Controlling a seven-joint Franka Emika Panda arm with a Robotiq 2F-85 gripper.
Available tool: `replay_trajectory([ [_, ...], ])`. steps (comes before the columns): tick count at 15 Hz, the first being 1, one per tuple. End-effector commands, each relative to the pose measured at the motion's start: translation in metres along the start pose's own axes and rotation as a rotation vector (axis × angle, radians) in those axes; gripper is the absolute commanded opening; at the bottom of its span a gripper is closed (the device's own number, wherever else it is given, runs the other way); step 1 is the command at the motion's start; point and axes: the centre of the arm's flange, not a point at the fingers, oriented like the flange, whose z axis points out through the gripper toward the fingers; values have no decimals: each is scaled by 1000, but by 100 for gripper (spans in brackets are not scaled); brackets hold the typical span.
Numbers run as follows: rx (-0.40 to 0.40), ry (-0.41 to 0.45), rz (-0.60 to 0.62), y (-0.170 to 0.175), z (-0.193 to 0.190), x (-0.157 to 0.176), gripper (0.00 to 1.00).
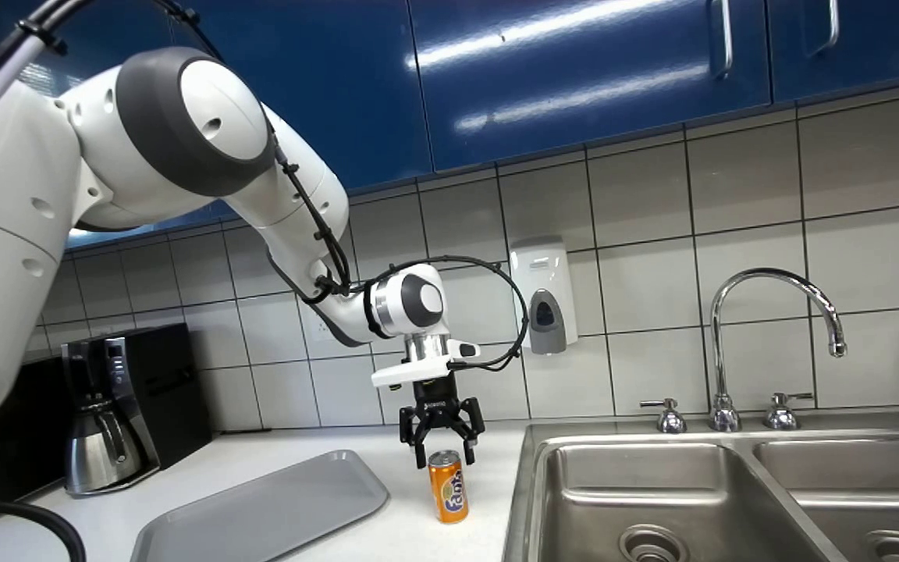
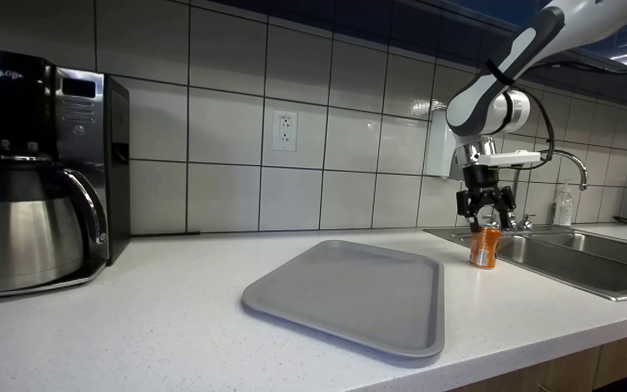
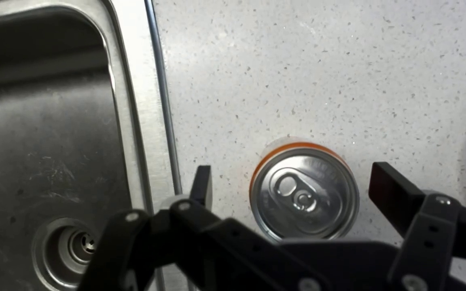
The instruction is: Put the can on the tray
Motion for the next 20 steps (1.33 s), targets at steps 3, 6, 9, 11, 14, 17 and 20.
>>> replay_trajectory([
  [3,0,-1,0,0,0,0,100],
  [6,0,-1,0,0,0,0,100],
  [9,5,13,-19,-2,2,-1,100],
  [11,7,17,-43,-4,7,-1,100],
  [14,6,33,-85,-8,14,-1,100],
  [17,2,58,-128,-9,21,-3,100],
  [20,-2,83,-153,-7,22,-4,100],
])
